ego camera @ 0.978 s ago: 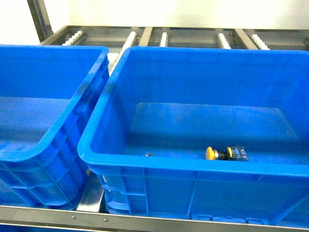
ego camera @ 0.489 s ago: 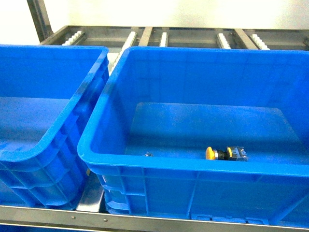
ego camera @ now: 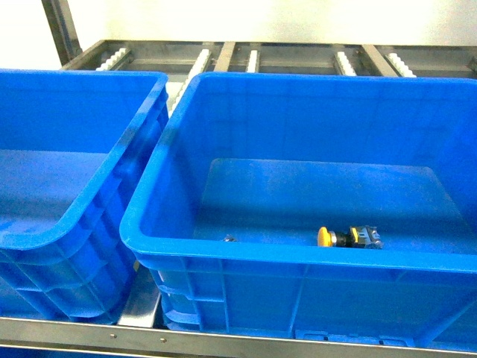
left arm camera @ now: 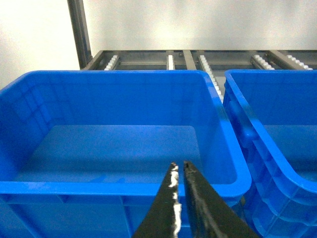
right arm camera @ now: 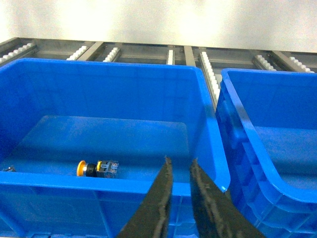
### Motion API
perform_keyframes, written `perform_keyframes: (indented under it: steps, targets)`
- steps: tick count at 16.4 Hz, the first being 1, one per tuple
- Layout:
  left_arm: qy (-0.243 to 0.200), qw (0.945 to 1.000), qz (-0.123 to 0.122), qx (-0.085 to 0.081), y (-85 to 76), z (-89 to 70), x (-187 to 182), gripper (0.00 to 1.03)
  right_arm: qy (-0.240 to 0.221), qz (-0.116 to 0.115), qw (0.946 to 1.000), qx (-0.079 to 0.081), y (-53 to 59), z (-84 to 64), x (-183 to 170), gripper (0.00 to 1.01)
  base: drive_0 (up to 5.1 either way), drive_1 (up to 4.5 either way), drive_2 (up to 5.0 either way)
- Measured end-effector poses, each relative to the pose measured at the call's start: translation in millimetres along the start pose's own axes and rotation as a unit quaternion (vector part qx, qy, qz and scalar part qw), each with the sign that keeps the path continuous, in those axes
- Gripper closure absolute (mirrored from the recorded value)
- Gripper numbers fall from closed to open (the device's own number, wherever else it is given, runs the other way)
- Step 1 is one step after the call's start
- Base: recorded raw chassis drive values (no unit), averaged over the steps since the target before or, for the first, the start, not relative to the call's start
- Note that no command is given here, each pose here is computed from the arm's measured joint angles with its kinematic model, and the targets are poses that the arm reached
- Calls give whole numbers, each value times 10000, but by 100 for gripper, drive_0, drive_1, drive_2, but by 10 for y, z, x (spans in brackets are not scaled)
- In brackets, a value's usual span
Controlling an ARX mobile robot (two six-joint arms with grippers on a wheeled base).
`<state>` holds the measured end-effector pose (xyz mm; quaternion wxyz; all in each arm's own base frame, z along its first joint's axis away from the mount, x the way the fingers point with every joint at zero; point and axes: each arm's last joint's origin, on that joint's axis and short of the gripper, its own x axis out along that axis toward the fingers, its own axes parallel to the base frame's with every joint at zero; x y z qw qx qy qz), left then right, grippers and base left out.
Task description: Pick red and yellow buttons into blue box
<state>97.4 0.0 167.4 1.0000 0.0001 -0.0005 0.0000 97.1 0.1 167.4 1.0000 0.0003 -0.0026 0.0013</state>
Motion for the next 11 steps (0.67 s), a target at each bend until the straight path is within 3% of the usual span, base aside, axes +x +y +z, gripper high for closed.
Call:
perform_keyframes:
  steps: [8,9,10,11]
  targets:
    - [2,10000,0,0,0,0,0,18,2,0,10000,0,0,0,0,8,0,0,0]
    - [0,10000,0,0,0,0,0,11,2,0,10000,0,0,0,0,1,0,0,0]
    - [2,10000,0,4,0,0,0,3,2,0,10000,0,0,0,0,3,0,0,0]
    - [2,10000,0,2,0,0,0,5,0,0,10000,0,0,0,0,4,0,0,0]
